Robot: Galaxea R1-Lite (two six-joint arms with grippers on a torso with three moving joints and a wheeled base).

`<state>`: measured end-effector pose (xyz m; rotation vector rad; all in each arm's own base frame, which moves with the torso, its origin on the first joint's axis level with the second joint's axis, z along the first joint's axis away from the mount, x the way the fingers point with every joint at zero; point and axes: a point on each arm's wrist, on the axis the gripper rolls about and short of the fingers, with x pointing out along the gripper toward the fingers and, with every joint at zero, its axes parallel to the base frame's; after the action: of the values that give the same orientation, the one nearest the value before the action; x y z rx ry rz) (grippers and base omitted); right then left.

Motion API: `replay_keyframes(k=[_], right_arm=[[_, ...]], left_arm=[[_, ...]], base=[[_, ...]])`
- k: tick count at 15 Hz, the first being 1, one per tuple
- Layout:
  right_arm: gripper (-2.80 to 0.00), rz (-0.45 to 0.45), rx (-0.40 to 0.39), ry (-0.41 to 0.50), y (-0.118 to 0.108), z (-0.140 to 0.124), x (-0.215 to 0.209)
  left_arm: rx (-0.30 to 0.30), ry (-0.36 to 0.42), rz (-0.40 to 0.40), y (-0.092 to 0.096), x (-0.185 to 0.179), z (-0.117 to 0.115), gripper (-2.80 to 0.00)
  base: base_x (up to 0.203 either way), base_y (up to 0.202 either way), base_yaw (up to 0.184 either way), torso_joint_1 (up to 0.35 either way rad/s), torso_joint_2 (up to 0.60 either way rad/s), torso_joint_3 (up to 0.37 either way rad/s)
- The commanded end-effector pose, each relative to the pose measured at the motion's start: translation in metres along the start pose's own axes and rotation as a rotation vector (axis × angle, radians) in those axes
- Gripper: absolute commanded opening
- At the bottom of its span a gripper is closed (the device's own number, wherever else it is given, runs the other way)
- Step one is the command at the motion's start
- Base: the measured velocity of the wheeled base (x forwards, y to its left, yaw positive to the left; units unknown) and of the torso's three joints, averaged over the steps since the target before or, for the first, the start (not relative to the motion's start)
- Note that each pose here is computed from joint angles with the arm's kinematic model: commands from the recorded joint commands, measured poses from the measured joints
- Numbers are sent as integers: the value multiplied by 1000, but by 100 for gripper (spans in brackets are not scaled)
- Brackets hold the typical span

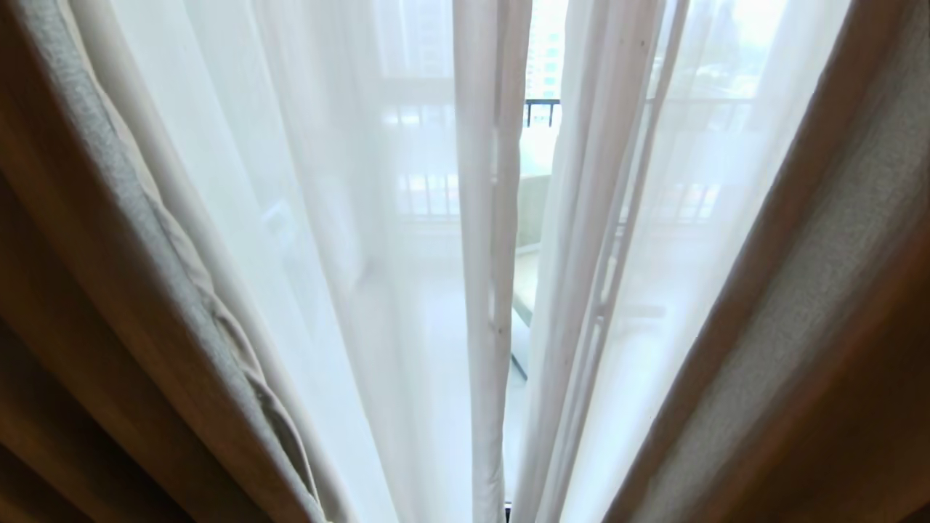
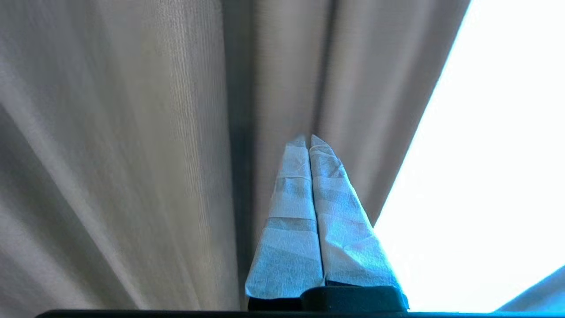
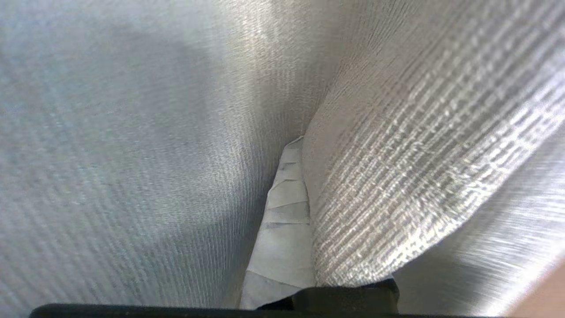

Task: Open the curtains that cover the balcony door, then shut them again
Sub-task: Pull the outer curtains open on both sides

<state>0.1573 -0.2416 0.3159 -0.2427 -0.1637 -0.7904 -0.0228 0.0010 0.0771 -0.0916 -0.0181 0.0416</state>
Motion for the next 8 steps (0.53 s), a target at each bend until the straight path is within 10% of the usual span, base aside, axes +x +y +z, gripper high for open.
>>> replay_keyframes(k=[1, 7, 8], right_arm=[[-280, 24, -10, -44, 5, 16, -21], [-280, 40, -12, -42, 9, 17, -39], [0, 40, -13, -45, 10, 18, -40]], left_arm=[[-1, 1, 1, 0, 0, 0, -280], [-1, 1, 1, 0, 0, 0, -280], [-1, 1, 1, 0, 0, 0, -280]], base=[[0, 0, 0, 0, 0, 0], [0, 0, 0, 0, 0, 0], [0, 0, 0, 0, 0, 0]])
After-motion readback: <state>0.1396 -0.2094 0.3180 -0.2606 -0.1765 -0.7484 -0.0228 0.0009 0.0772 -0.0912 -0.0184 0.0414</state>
